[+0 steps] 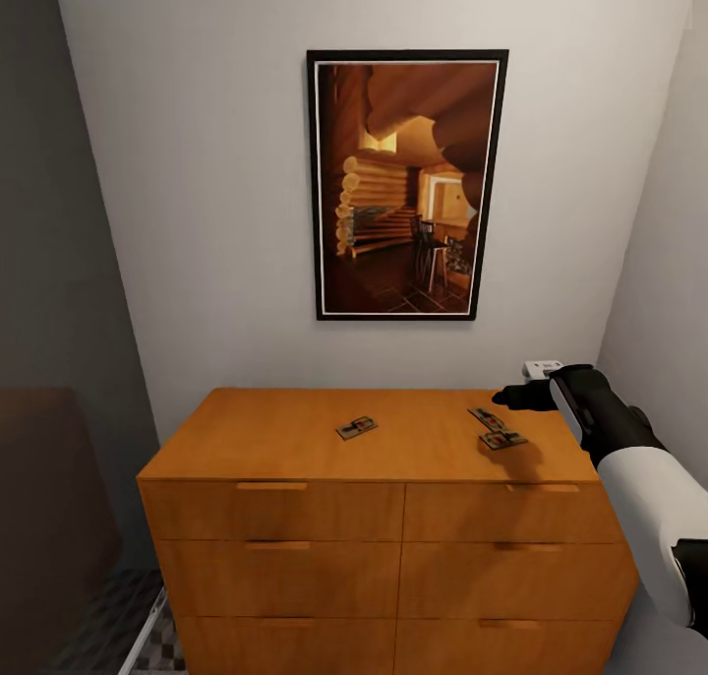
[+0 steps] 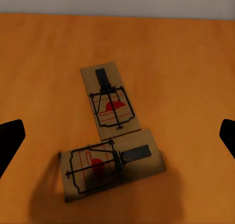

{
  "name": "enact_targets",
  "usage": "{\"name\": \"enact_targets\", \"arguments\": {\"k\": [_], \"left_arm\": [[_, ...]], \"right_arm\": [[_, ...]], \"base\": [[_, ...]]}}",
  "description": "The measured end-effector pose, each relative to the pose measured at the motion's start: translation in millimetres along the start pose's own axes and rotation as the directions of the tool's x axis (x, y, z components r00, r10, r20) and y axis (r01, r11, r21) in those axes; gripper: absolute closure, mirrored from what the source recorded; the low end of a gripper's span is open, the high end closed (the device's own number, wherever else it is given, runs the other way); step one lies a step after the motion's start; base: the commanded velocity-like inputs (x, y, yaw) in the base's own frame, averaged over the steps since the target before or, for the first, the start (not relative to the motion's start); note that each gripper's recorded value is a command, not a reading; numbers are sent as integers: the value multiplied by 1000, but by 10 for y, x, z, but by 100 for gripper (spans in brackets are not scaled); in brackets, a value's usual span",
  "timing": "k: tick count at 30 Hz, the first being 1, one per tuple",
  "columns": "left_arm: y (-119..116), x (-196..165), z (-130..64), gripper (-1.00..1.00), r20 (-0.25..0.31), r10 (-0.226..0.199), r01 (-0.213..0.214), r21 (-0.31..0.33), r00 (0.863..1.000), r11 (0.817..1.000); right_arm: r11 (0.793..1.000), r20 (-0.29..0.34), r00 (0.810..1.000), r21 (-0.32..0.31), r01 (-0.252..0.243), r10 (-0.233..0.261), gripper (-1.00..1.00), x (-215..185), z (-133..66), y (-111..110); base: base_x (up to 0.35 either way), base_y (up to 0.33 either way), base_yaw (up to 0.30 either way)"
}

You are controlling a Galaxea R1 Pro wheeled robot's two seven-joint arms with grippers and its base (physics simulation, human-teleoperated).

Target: Take the four mousetraps from the cabinet in the bathroom and place them on the bathroom floor. Make sure all four end up on the same floor surface, and ensure that at least two of them are either under or directly next to the same bathroom sink.

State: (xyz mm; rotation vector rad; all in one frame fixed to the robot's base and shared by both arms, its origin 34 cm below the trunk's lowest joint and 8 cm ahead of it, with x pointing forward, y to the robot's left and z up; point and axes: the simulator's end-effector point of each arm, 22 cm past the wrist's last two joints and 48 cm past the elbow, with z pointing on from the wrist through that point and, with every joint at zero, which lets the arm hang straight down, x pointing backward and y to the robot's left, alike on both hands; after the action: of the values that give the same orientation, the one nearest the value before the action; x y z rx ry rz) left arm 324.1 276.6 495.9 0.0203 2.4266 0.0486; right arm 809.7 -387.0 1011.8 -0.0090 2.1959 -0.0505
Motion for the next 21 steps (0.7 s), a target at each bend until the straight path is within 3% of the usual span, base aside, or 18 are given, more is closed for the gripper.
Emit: {"name": "enact_targets", "arguments": {"k": [21], "left_arm": [[-1, 14, -5, -100, -3, 1, -1, 0, 1000, 1000]], "right_arm": [[1000, -7, 1000, 1, 0, 0, -100, 27, 12, -5]], "base": [[23, 0, 0]]}}
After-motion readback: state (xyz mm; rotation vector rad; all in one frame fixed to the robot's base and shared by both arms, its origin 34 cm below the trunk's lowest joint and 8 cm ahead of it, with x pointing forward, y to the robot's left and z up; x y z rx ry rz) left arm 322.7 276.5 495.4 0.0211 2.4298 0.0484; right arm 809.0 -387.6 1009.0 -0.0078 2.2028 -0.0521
